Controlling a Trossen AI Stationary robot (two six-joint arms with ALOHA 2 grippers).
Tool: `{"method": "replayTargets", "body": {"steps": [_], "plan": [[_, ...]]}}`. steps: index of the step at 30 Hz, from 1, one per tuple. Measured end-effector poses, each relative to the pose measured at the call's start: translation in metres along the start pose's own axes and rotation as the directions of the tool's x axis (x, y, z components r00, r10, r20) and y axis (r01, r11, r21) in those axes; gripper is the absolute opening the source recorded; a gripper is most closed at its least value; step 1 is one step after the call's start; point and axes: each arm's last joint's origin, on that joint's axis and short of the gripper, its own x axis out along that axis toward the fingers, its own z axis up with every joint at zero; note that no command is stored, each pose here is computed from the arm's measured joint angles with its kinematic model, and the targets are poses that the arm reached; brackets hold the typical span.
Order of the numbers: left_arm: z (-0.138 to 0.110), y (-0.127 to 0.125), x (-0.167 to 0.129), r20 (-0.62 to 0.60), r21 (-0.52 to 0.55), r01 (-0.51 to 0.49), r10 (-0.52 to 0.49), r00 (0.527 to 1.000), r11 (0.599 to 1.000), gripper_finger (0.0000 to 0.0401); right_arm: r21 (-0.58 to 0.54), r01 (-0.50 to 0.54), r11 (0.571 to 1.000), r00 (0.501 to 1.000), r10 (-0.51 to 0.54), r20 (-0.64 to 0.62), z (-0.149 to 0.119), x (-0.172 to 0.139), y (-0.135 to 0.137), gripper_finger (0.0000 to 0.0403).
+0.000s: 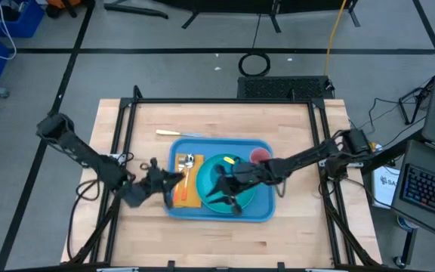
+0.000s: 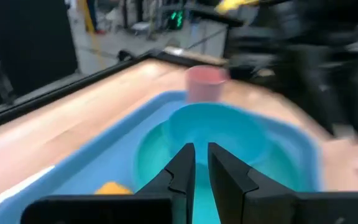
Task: Set up tray
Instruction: Put the knife on the yellow napkin
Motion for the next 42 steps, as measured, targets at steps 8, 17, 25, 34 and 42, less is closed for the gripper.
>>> {"method": "replayTargets", "body": {"steps": [8,17,25,34,42], "plan": [[0.012,0.056,0.028,-0.217,0.045,-0.059,0.067,0.974,0.997,0.0053,-0.001,-0.025,1.0,0.997,0.025,0.071,-0.032,-0.032,0.018,0.0093],[0.005,0.112,0.036,-0.419,0.175,-0.277,0.326,0.848,0.945,0.0163,0.0,-0.022,1.0,0.995,0.022,0.096,-0.051,-0.042,0.018,0.0093],[-0.001,0.145,0.042,-0.615,0.231,-0.183,0.289,0.734,0.956,0.0206,0.001,-0.024,1.0,0.997,0.024,0.08,-0.052,-0.042,0.018,0.0093],[0.001,0.174,0.052,-0.706,0.27,-0.19,0.328,0.627,0.944,0.0207,0.015,-0.025,1.0,0.996,0.024,0.08,-0.052,-0.042,0.018,0.0093],[0.027,0.187,0.069,-0.792,0.41,-0.142,0.429,0.436,0.901,0.0207,0.017,-0.025,1.0,0.997,0.024,0.073,-0.053,-0.042,0.018,0.0093]]}}
